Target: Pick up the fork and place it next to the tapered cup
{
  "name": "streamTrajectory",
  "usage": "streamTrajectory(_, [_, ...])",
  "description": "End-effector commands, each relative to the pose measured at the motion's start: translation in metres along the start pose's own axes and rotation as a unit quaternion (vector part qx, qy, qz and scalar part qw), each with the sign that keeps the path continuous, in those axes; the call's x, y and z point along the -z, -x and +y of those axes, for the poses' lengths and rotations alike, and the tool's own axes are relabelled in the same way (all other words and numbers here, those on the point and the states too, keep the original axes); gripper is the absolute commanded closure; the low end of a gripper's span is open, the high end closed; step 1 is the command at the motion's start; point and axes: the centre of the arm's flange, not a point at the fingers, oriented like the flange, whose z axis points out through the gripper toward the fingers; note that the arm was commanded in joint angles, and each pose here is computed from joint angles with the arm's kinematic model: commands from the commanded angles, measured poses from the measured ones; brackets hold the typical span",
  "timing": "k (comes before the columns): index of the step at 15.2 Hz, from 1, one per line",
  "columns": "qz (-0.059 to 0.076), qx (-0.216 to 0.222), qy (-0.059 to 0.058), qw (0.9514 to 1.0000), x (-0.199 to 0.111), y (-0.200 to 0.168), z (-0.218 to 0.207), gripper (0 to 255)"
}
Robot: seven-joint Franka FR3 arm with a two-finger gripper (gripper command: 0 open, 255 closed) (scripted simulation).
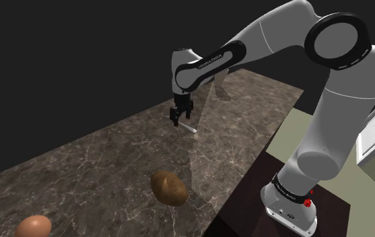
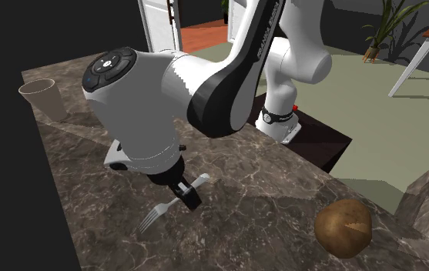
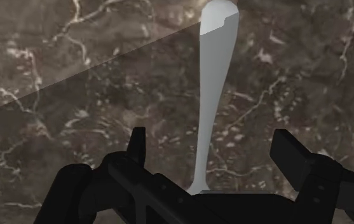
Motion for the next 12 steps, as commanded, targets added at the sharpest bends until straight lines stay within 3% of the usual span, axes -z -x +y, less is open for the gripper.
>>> streamTrajectory(1, [0.000, 0.000, 0.000, 1.0000, -0.0081, 0.0000, 0.0002, 0])
streamTrajectory(9, [0.000, 0.000, 0.000, 1.0000, -0.0081, -0.0001, 0.0002, 0])
streamTrajectory(10, [0.000, 0.000, 0.000, 1.0000, -0.0081, -0.0001, 0.0002, 255])
streamTrajectory(12, [0.000, 0.000, 0.000, 1.0000, -0.0081, -0.0001, 0.0002, 255])
